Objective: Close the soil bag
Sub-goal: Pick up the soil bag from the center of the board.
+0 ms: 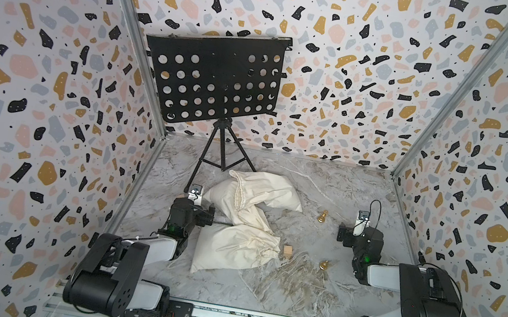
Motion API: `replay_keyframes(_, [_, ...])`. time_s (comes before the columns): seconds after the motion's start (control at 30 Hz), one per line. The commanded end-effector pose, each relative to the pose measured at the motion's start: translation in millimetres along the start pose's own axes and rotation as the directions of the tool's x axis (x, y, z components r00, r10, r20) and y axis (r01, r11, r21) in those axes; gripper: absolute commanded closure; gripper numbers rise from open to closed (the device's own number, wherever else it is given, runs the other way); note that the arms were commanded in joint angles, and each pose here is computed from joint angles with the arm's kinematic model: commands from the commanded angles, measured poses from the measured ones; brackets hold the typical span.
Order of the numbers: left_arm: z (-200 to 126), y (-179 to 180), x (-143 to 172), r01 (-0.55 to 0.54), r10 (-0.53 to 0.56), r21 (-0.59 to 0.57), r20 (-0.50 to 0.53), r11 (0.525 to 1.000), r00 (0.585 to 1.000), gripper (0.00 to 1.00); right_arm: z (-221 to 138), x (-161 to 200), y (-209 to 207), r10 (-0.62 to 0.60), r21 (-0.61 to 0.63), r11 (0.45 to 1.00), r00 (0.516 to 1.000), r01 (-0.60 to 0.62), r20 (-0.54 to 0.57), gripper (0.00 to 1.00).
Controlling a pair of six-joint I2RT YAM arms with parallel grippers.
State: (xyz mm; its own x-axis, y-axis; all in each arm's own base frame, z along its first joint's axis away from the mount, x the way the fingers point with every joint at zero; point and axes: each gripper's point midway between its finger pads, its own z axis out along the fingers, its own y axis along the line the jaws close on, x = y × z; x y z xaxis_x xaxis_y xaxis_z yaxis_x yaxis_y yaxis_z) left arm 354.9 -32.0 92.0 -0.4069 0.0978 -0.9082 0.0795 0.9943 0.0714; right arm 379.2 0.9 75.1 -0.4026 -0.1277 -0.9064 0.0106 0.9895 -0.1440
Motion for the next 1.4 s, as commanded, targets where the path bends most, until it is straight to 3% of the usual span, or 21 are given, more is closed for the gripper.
replay_keyframes(0.0, [-11,8,-33,0.018,-0.016,-0.030,0.065,0.999,0.998,0.01,-7,-17,-8,0.017,0.029,0.999,0.999,-0.018,0.037,0.00])
replay_keyframes(0.27, [-58,10,-79,0.162,-0.156,-0.036,0.133,0.986,0.979,0.06,-48,-64,-22,0.084,0.101,0.992,0.996,-0.081,-0.022,0.00])
replay_keyframes(0.4, [-65,-22,-95,0.236,-0.246,0.119,0.083,0.964,0.966,0.08,-69,-102,13,0.045,0.009,0.999,0.999,-0.045,0.017,0.00])
replay_keyframes(0.53, [-66,-69,-109,0.303,-0.316,0.323,-0.012,0.897,0.949,0.12,-79,-128,69,-0.019,-0.167,0.986,1.000,0.020,0.012,0.00])
replay_keyframes(0.8, [-59,-110,-115,0.373,-0.354,0.451,-0.129,0.811,0.926,0.13,-110,-132,169,-0.134,-0.465,0.877,0.991,0.121,0.004,0.03])
replay_keyframes(0.93, [-50,-123,-116,0.399,-0.353,0.479,-0.187,0.782,0.917,0.22,-118,-121,200,-0.160,-0.556,0.821,0.987,0.129,-0.008,0.05])
replay_keyframes(1.3, [-32,-155,-117,0.423,-0.334,0.540,-0.259,0.728,0.906,0.40,-133,-99,240,-0.271,-0.643,0.734,0.962,0.219,0.018,0.06])
replay_keyframes(1.37, [-30,-159,-118,0.421,-0.323,0.542,-0.271,0.728,0.907,0.49,-137,-98,247,-0.280,-0.662,0.713,0.960,0.229,0.031,0.07])
